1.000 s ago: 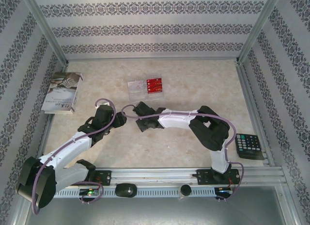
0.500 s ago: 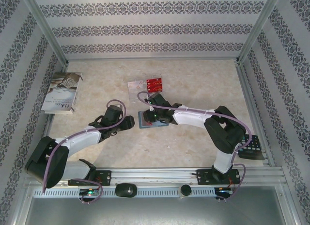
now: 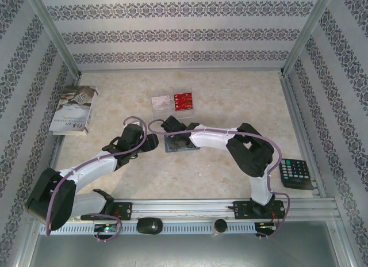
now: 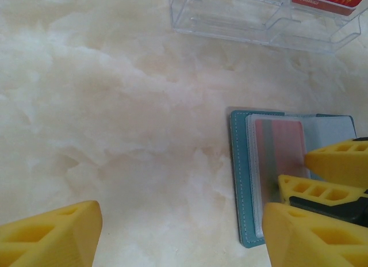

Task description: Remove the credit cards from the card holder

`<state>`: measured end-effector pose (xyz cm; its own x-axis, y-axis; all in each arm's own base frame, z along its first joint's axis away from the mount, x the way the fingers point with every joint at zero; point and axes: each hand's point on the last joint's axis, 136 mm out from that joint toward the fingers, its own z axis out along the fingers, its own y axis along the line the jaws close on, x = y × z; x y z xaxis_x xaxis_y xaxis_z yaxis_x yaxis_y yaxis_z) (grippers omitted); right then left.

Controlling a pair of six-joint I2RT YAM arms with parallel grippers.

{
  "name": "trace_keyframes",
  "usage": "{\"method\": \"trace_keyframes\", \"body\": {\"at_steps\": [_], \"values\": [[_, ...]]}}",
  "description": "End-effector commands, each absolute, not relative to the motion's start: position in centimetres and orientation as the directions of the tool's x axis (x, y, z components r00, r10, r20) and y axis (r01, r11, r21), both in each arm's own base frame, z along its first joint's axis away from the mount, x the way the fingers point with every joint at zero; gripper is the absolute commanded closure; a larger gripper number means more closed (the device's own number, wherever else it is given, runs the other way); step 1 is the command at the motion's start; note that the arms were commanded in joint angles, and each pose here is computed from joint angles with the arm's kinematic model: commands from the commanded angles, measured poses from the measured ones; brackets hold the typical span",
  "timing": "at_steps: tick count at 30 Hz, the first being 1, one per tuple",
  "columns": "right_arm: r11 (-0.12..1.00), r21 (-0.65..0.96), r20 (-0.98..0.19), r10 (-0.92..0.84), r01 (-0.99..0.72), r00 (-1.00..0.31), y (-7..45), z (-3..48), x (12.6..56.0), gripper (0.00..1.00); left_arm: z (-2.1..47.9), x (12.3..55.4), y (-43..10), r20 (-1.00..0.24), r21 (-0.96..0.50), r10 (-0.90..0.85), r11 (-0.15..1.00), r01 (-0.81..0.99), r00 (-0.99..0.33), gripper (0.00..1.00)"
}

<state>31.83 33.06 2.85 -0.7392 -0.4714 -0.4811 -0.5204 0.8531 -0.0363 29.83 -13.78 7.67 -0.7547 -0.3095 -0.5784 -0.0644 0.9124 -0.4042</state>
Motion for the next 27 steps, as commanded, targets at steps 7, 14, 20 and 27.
{"method": "trace_keyframes", "body": {"at_steps": [7, 14, 20, 27], "values": [[0.847, -0.077, -0.479, -0.495, -0.527, -0.725, 32.7, 3.4, 32.4, 0.56, 8.2, 30.0, -13.6, -0.589, -0.4, -0.311, 0.914, -0.065, -0.746, 0.26], [0.844, -0.079, -0.401, -0.514, -0.53, -0.759, 32.3, 0.2, 31.2, 0.6, 8.2, 29.9, -13.5, -0.586, -0.4, -0.31, 0.914, -0.066, -0.749, 0.26], [0.845, -0.052, -0.37, -0.512, -0.533, -0.775, 32.0, -1.1, 29.7, 0.85, 8.2, 29.9, -13.8, -0.582, -0.406, -0.305, 0.912, -0.056, -0.754, 0.26], [0.852, 0.016, -0.418, -0.47, -0.523, -0.778, 32.7, 0.2, 30.5, 1.0, 7.9, 30.1, -14.5, -0.566, -0.425, -0.298, 0.904, -0.038, -0.769, 0.27]]}}
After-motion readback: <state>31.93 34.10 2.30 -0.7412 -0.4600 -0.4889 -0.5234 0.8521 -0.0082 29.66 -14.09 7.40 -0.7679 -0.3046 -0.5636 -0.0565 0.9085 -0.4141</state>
